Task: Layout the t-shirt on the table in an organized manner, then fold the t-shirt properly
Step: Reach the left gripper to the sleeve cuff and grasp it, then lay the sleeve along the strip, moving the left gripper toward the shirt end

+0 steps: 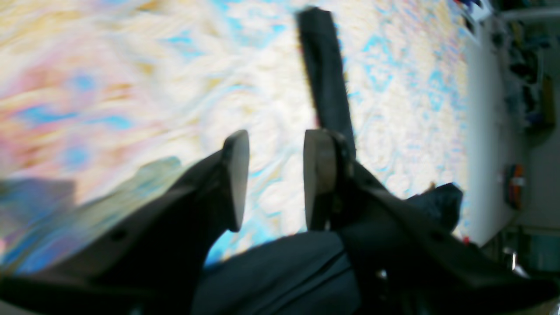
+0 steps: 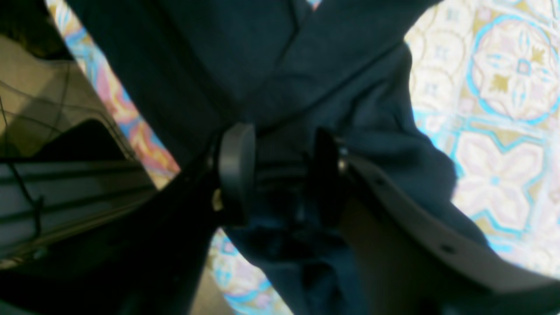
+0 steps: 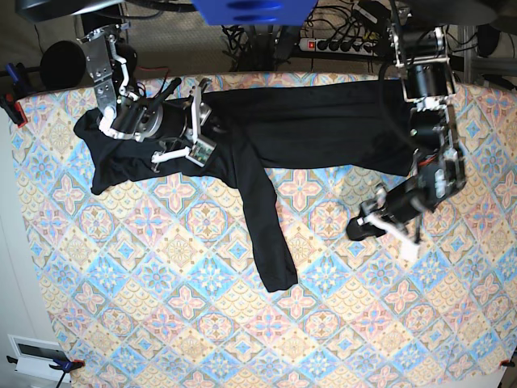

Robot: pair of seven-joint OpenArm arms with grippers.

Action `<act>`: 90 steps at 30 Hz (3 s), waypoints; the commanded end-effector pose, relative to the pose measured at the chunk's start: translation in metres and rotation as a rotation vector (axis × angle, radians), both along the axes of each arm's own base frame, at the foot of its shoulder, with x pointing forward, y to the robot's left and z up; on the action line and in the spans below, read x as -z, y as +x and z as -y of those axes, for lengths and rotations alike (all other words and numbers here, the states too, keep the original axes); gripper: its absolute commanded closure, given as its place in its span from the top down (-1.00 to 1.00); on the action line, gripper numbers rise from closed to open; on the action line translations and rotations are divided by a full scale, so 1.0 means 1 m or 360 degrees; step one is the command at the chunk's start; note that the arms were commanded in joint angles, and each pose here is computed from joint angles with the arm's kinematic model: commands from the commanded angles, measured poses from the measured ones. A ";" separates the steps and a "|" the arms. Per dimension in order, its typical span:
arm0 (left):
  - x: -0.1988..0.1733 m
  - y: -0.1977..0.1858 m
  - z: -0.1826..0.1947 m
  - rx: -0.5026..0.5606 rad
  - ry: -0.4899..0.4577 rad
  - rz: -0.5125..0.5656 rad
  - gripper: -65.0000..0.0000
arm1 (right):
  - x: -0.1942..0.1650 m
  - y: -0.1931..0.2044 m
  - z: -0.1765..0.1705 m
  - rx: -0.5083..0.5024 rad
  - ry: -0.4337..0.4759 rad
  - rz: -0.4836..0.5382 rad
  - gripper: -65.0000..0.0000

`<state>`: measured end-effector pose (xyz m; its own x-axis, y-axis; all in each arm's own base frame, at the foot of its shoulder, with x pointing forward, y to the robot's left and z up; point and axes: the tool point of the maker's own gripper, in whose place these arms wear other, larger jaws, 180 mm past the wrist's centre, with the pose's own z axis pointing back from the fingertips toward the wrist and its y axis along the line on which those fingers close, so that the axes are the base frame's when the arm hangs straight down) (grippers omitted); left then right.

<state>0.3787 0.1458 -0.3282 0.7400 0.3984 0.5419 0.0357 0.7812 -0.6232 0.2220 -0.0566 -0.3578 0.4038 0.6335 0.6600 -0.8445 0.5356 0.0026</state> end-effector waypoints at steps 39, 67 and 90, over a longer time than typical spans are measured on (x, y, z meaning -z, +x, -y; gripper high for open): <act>0.053 0.046 0.152 0.0203 -0.0033 -0.0032 -1.00 | -0.028 0.028 0.009 0.0099 0.0112 0.0171 -0.26; 0.076 0.027 0.136 -0.0096 -0.0050 -0.0317 0.01 | -0.036 0.039 0.009 0.0095 0.0113 0.0218 -0.26; 0.103 -0.002 0.233 0.0285 -0.0016 -0.0414 -0.50 | -0.037 0.040 0.009 0.0095 0.0113 0.0226 -0.26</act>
